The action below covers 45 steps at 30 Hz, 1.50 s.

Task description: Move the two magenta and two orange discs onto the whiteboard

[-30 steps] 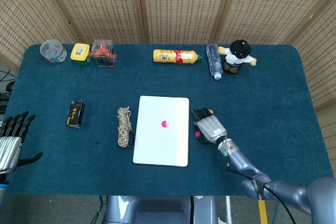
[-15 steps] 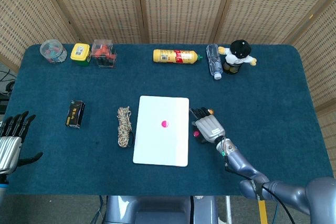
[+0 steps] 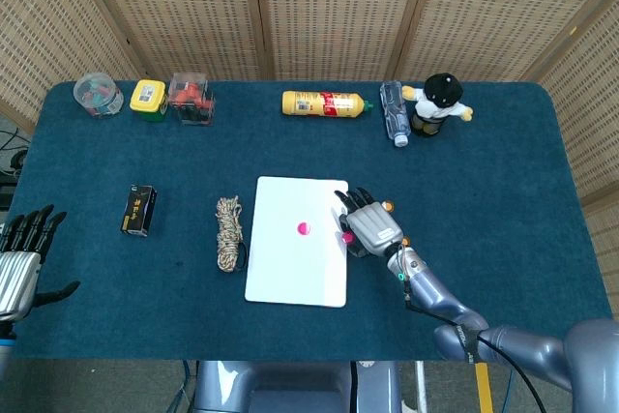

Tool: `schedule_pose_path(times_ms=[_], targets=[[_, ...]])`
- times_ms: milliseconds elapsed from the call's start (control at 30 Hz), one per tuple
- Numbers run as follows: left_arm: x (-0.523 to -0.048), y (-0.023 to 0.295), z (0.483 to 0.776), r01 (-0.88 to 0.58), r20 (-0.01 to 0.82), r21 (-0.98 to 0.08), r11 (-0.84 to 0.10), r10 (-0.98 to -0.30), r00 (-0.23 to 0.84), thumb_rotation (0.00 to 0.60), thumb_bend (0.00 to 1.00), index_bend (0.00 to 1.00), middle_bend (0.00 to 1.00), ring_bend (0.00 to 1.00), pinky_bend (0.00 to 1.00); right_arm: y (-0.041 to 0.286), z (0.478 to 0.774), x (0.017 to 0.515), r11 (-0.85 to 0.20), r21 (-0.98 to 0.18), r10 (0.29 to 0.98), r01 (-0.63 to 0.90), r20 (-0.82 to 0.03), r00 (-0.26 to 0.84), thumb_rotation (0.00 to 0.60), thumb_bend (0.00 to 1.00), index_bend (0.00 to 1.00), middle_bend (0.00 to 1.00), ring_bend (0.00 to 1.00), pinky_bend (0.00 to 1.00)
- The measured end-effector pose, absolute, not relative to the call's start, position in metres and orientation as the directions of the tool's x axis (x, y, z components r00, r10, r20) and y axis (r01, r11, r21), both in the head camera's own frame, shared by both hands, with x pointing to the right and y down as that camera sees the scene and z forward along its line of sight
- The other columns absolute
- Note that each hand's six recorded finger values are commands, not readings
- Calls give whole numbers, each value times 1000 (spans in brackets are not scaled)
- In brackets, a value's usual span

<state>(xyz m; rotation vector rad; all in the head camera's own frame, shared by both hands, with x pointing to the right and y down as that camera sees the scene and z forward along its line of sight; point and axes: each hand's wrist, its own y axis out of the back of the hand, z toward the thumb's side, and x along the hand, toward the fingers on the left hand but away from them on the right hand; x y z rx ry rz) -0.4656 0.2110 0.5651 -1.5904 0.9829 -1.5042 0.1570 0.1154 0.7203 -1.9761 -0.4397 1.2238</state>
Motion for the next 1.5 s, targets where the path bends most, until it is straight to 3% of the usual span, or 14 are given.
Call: schedule_pose_path(times_ms=[233,600,800,867,1200,1500], targets=[[-468,211,565,-58,445,-893,-446,-895,18,600,0,0,0,0,0,103,726,120,-673,-735,614,-89,-621,487,600,402,603,0,0,0],[-469,211,565,-68,451,-890,-452,-892,21,600,0,0,0,0,0,101,745,107,-682,-719,607,-135,-659,443,600,402,598,0,0,0],[-468,210,565,-66,451,-890,-451,-892,21,600,0,0,0,0,0,102,743,110,-693,-707,594,-141,-670,444,600,361,337,0,0,0],[-468,210,565,-65,451,-890,-451,-892,21,600,0,0,0,0,0,102,741,111,-699,-702,587,-139,-674,449,600,336,308,0,0,0],[-468,211,565,-65,451,-890,-452,-892,20,600,0,0,0,0,0,86,731,125,-664,-740,642,-103,-636,429,600,331,305,0,0,0],[-469,211,565,-67,454,-889,-454,-891,21,600,0,0,0,0,0,54,734,175,-647,-759,709,-78,-635,307,600,337,338,0,0,0]])
